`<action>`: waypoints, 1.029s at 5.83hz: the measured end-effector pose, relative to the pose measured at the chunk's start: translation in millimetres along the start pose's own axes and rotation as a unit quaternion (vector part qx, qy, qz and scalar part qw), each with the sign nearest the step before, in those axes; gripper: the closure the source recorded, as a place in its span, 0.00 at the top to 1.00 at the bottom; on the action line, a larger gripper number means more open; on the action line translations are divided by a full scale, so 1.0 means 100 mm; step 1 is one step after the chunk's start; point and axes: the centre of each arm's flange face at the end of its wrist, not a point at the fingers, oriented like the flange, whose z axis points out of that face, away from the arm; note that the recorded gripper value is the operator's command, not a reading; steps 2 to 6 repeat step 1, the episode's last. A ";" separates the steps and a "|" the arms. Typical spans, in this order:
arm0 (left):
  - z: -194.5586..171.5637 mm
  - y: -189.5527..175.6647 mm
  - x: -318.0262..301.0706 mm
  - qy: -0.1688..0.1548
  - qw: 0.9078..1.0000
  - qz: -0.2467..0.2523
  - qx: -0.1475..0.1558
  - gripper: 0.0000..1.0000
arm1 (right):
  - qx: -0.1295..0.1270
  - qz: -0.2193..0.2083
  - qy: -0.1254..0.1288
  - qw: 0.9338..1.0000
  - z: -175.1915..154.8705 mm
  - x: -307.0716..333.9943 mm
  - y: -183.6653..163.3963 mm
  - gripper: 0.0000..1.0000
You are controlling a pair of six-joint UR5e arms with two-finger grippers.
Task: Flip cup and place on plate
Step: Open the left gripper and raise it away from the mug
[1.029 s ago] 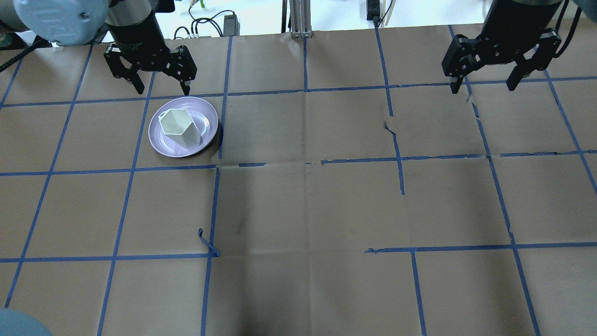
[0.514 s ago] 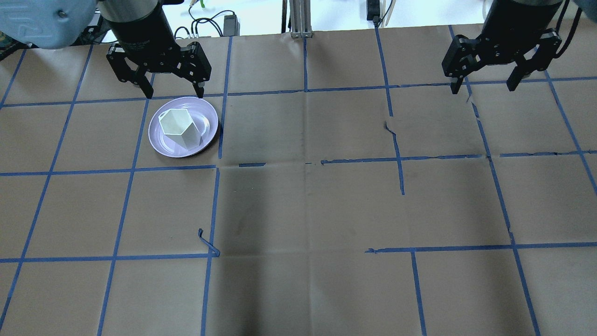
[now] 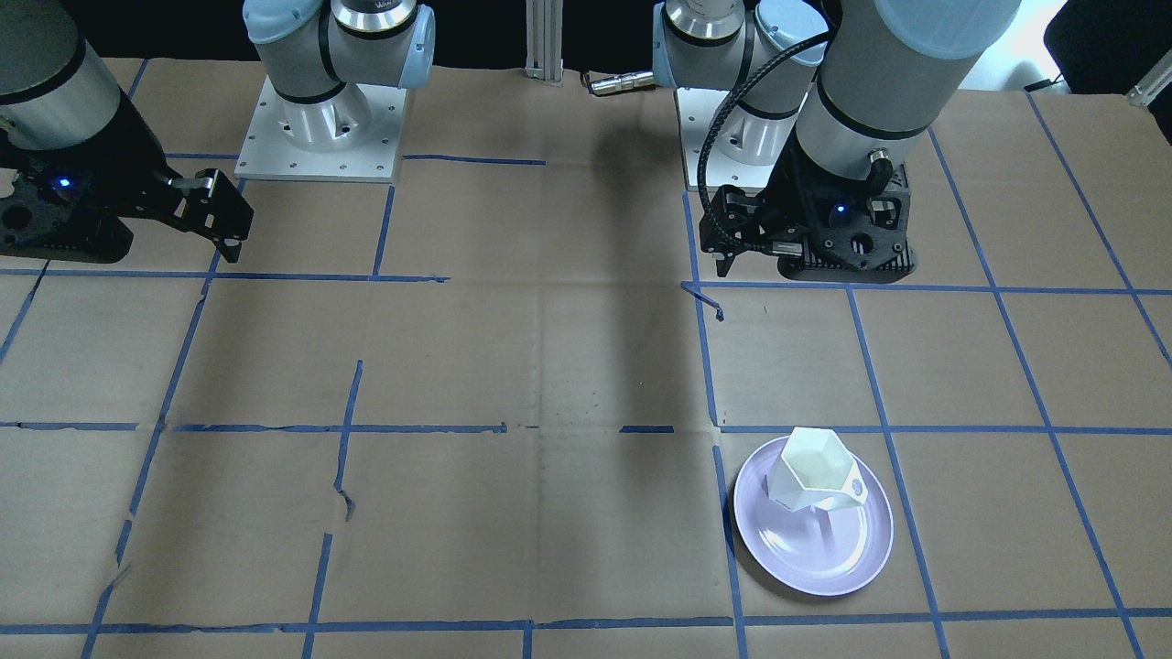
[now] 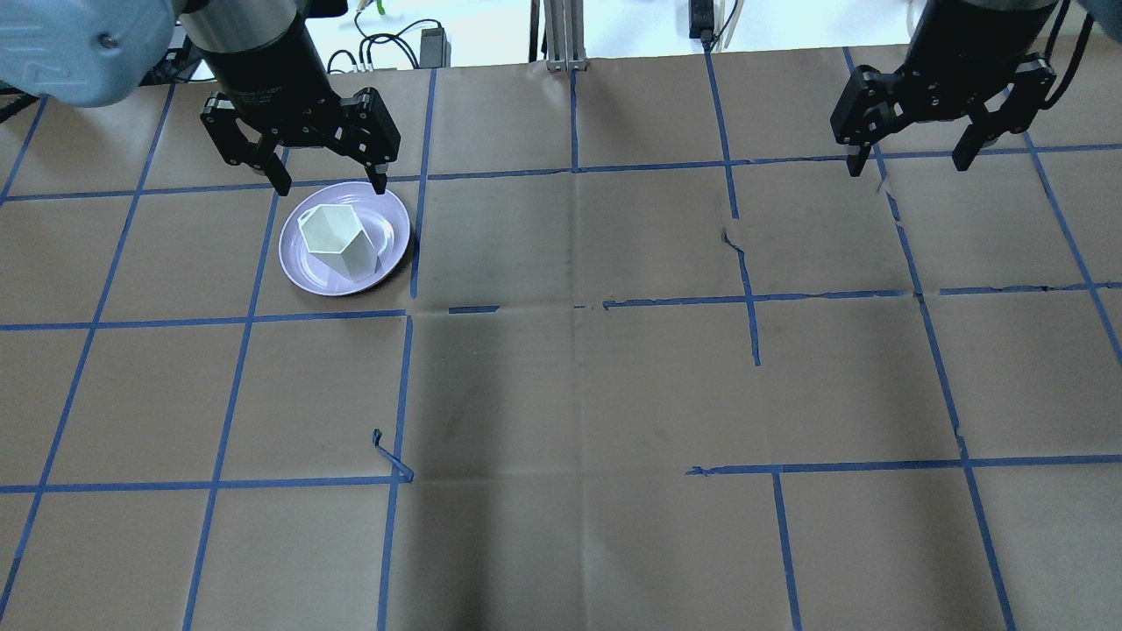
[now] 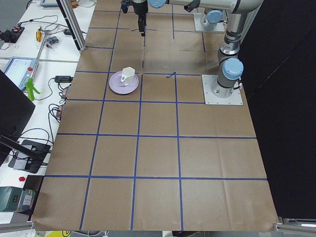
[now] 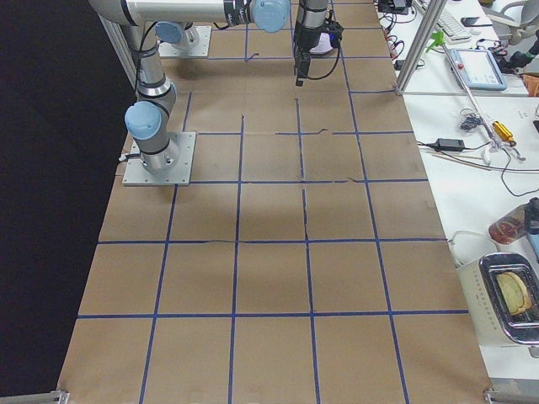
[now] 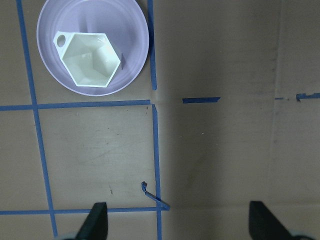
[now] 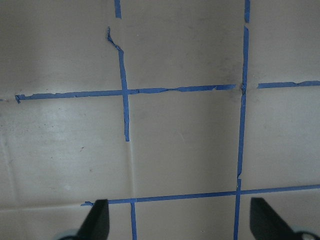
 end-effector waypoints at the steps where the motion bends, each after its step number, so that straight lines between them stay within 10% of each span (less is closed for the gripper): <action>1: -0.01 0.01 0.01 0.003 1.000 0.000 0.001 0.99 | 0.000 0.000 0.000 1.000 0.00 0.00 0.00 1.00; 6: -0.01 0.01 0.01 0.003 1.000 0.000 0.001 0.99 | 0.000 0.000 0.000 1.000 0.00 0.00 0.00 1.00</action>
